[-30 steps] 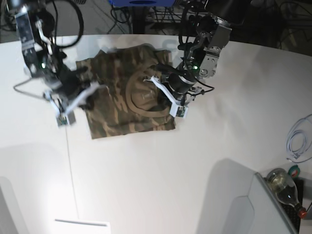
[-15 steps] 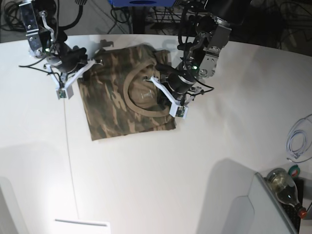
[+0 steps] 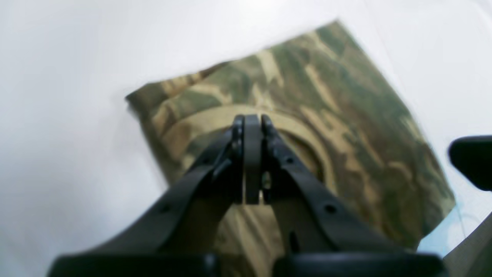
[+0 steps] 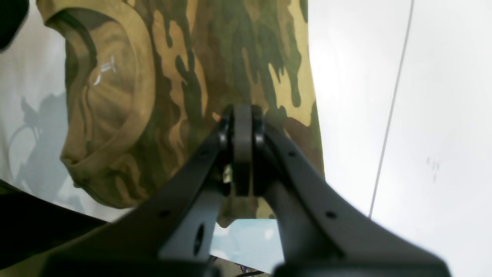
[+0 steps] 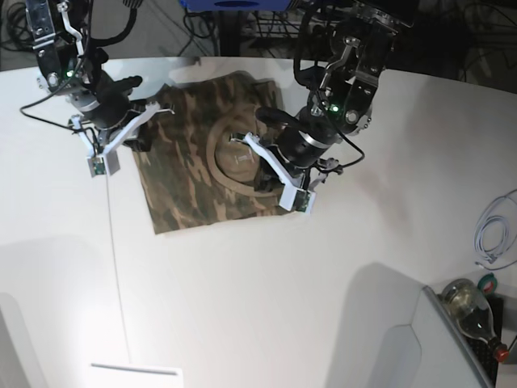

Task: Layout the t-shirt on the table in an organized manner, then fold the t-shirt properly
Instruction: 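Grasp the folded shirt edges with both grippers and straighten them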

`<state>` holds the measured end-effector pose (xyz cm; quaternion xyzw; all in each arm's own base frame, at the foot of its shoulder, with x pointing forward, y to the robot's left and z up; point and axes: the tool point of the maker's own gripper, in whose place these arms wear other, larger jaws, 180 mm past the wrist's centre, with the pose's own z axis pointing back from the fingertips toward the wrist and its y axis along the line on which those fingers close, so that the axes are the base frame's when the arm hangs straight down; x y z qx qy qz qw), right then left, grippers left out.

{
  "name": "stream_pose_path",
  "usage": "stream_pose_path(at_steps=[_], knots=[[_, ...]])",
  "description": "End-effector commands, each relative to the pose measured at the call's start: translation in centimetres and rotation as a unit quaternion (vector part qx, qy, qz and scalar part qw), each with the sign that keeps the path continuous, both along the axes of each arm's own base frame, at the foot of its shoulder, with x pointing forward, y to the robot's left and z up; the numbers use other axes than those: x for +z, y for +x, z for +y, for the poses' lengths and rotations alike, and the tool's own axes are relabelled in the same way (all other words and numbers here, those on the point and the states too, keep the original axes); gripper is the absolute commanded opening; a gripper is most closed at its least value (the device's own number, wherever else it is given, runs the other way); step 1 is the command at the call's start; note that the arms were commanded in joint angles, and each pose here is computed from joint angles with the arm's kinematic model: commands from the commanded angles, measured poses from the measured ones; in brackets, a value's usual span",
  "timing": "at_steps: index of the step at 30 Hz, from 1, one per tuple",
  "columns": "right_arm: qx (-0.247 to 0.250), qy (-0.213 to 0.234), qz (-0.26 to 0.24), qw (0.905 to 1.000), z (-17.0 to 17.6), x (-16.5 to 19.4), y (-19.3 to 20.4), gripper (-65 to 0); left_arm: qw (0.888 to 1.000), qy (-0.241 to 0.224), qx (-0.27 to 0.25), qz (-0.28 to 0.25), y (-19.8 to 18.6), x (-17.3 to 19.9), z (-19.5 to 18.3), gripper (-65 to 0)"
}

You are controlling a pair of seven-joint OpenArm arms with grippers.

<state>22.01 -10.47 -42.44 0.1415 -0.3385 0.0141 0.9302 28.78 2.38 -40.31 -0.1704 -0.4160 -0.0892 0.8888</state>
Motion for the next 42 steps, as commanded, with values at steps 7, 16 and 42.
stream_pose_path(at_steps=[7,16,42], knots=[[0.002,0.002,-0.019,0.9998,0.0,0.9,0.5,-65.0,0.998,0.003,0.058,-0.022,3.2,1.0,3.8,-31.8],[0.006,0.004,-0.02,0.9998,0.3,0.9,0.6,-65.0,0.998,0.008,0.066,0.001,4.9,-1.4,3.9,-27.5],[0.006,0.004,-0.019,0.9998,0.3,0.9,0.6,-65.0,0.998,-0.013,0.069,-0.001,5.5,-0.9,2.2,-65.0]])
